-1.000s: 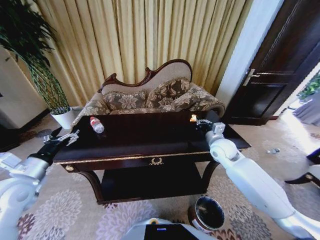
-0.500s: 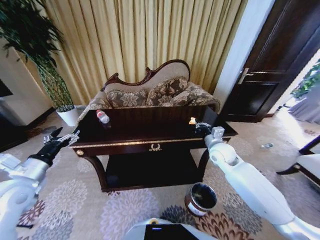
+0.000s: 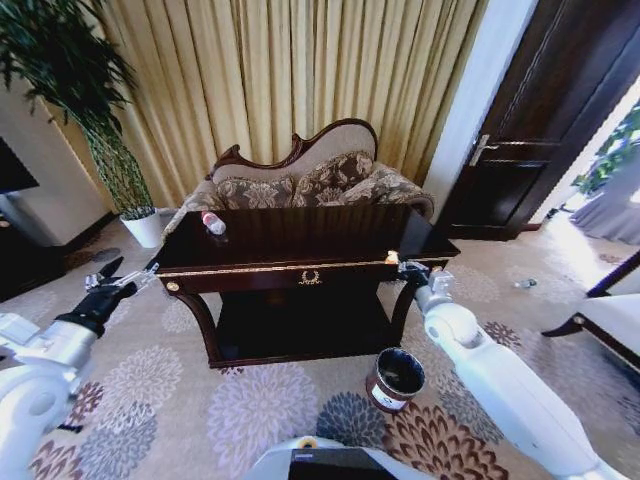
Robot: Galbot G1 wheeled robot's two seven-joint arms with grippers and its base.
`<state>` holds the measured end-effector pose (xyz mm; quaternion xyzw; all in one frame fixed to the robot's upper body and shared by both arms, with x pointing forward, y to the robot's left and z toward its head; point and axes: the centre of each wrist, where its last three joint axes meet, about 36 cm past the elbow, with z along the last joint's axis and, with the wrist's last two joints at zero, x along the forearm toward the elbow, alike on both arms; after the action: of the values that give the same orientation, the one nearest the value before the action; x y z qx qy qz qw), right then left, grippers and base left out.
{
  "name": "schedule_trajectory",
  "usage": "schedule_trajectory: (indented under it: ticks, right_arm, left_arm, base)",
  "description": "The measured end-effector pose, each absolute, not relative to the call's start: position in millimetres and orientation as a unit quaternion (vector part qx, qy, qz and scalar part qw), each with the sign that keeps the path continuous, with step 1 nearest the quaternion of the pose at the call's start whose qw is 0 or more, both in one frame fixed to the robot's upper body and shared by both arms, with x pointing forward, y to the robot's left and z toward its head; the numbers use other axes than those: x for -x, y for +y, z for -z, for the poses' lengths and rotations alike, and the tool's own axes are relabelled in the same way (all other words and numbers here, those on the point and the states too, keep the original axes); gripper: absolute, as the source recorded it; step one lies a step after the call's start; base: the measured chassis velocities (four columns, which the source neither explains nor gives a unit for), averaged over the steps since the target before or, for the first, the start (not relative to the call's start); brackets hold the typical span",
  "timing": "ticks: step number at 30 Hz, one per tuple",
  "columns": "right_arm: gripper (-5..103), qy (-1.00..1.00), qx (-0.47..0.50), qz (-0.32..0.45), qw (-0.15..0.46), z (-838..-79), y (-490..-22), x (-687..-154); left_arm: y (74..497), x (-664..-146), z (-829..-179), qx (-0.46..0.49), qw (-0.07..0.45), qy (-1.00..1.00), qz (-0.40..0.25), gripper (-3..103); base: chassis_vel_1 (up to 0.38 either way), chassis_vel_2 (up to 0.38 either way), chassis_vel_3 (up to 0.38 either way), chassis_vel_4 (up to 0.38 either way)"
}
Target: Move to the front of the table and place the trash on the table into the trash bin.
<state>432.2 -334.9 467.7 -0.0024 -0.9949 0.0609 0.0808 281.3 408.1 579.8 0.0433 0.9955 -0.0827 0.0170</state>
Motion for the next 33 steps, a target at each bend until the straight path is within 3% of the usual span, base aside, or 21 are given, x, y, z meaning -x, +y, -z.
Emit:
schedule_trajectory:
  ticks: [9,12,23,33]
  right_arm:
    - [0,-0.993,0.009,-0.061,0.1,-443.2,-333.5,-433.2]
    - [0,-0.982,-0.002,-0.093,0.163,-395.2,-341.6,-434.6]
    - [0,-0.948,0.003,-0.143,0.286,-289.4,-395.7,-418.0]
    - [0,-0.924,0.014,-0.192,0.331,-238.0,-422.7,-399.6]
  left_arm:
    - [405.7,-280.7,-576.7,-0.041,0.02,0.995,0.086,100]
    - [407.4,-277.2,-575.7,-0.034,0.022,0.995,0.088,100]
    - [409.7,-277.4,-574.9,-0.031,0.023,0.995,0.092,100]
    - [410.8,-282.6,-575.4,-0.034,0.022,0.995,0.093,100]
  base:
    - [0.0,0.0,0.0,0.0]
    - [0.0,0.0,0.0,0.0]
    - [0.0,0.0,0.0,0.0]
    - [0.0,0.0,0.0,0.0]
